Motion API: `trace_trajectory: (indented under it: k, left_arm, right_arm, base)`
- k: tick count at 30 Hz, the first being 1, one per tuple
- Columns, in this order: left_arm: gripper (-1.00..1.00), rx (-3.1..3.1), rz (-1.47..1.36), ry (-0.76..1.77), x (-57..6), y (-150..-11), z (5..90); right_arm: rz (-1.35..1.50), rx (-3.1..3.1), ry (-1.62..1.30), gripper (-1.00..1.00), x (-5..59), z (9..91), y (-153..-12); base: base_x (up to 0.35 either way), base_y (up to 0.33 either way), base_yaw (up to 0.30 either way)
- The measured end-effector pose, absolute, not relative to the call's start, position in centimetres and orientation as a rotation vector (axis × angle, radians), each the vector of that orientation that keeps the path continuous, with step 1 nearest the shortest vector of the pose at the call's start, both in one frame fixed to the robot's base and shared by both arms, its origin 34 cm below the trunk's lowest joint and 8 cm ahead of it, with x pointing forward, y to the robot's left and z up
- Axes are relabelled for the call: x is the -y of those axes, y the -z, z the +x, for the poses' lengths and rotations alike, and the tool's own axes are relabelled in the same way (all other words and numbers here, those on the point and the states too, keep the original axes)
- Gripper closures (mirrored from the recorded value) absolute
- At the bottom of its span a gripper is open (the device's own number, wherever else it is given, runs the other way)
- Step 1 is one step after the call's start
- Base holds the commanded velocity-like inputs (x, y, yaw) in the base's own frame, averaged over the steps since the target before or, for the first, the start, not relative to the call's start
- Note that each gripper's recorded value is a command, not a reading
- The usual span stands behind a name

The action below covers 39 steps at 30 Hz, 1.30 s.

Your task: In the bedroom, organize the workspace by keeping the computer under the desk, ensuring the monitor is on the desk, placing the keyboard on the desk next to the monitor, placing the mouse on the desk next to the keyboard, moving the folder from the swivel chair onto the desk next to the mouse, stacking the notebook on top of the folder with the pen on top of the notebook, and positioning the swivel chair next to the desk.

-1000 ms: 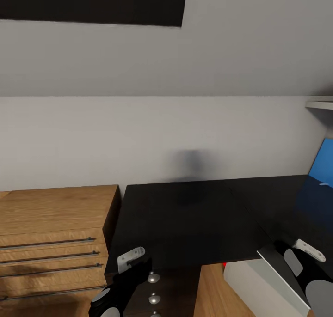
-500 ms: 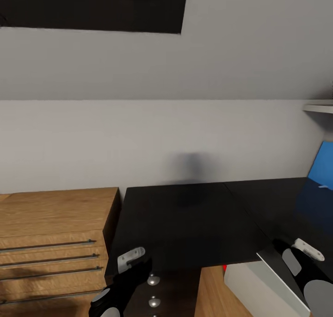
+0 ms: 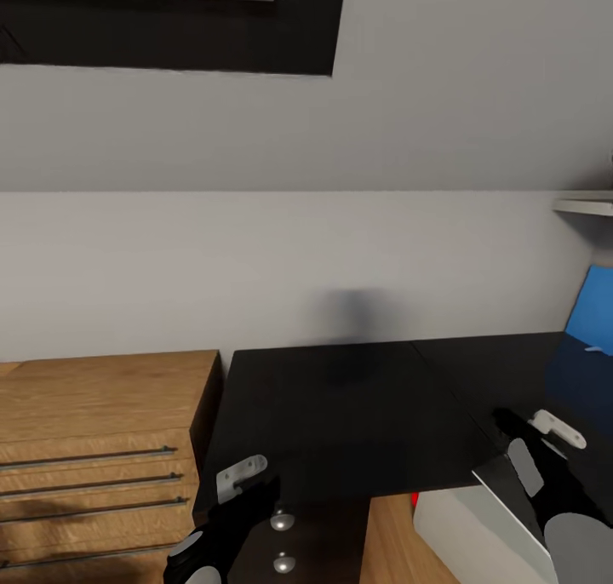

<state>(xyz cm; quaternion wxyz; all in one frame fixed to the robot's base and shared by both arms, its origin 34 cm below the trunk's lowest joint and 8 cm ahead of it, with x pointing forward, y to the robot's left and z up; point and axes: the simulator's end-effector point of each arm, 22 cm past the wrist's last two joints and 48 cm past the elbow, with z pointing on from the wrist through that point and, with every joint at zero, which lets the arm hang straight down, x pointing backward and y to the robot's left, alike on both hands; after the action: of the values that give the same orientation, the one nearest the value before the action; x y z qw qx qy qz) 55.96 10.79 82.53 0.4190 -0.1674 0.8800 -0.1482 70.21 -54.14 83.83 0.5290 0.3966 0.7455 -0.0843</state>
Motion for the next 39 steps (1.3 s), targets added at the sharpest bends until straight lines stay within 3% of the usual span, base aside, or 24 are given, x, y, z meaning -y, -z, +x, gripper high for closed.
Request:
trace_trajectory:
  k: [7, 20, 39]
  left_arm:
    - [-1.00, -2.203, -0.419, 0.372, -10.8, -82.7, 56.0]
    - [-1.00, -2.206, -0.416, 0.372, -10.7, -82.7, 55.9]
    - [-1.00, -2.205, -0.419, 0.372, -10.8, -82.6, 56.0]
  right_arm:
    - [0.863, -1.736, 0.168, -1.00, 47.4, 63.8, -87.9]
    - [0.840, -1.781, 0.111, -1.00, 43.6, 61.5, -87.9]
    - [0.759, -1.829, 0.078, -1.00, 40.0, 63.0, -87.0]
  base:
    - [0.000, 0.000, 0.000]
    - [-0.022, 0.000, 0.000]
    - [-0.318, 0.000, 0.000]
